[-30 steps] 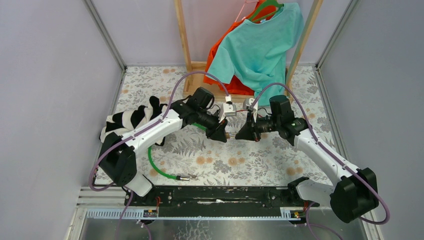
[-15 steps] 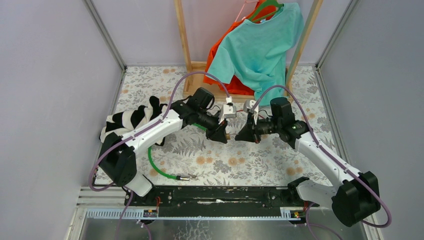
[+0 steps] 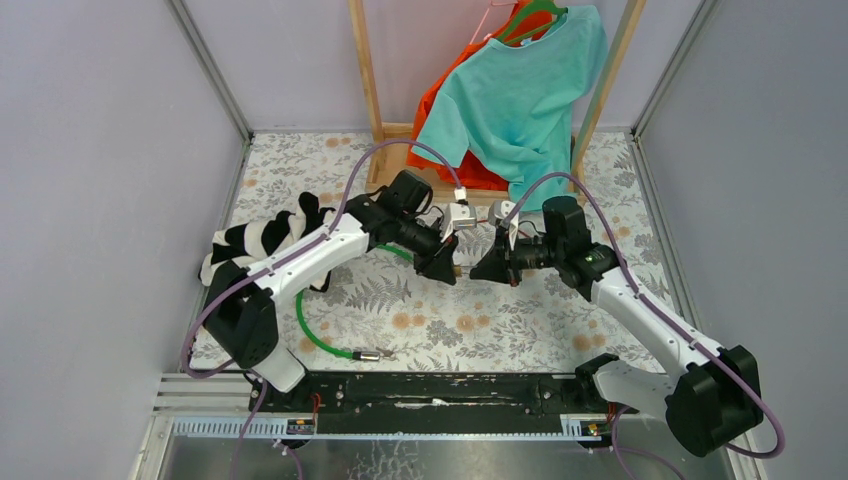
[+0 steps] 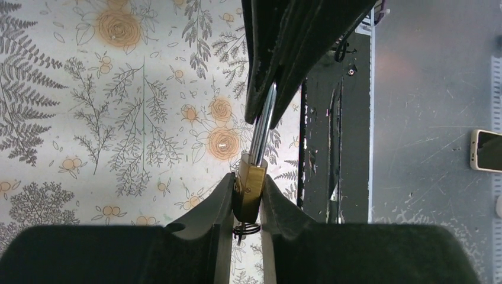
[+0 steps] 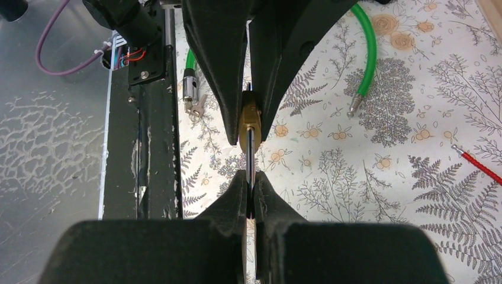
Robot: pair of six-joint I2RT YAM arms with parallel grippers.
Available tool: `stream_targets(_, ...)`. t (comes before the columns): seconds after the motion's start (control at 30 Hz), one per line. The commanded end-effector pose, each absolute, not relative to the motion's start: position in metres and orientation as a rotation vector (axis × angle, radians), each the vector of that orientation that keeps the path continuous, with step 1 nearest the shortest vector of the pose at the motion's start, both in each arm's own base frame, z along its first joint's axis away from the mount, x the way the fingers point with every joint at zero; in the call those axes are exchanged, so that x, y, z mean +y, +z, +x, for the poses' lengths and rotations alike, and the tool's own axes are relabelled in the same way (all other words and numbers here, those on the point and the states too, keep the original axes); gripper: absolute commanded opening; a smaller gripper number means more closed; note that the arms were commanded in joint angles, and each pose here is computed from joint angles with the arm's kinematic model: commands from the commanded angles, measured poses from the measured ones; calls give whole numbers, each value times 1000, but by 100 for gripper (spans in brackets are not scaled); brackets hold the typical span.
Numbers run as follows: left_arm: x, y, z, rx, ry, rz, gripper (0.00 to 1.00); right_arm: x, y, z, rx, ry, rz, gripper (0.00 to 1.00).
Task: Lock with the key
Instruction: Lock the lock.
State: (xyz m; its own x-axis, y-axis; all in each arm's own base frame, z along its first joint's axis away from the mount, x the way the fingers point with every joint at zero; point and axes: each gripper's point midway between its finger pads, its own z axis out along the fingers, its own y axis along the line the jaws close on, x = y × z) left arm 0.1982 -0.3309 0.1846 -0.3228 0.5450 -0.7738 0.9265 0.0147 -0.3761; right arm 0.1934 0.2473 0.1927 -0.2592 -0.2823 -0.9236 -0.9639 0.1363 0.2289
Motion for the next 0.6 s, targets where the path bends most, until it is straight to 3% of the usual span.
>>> stream_targets(0.0,-381,253,212,1553,-1319,1482,0,273,204,183,1516,1223,-1297,0)
stream_targets(0.17,-385,251,211,1553,-1350,1486,0,275,202,183,1520,1227,-1293,0)
stream_targets(0.33,-367,242,216,1551,-1270,1518,0,255,201,198,1549,1055,-1304,0)
stream_targets(0.4,-353,233,220,1575,-1249,1502,0,243,210,207,1562,1032,-1260,20)
stream_targets(0.57,-323,213,228,1639,-1216,1464,0,217,227,219,1585,1006,-1175,51)
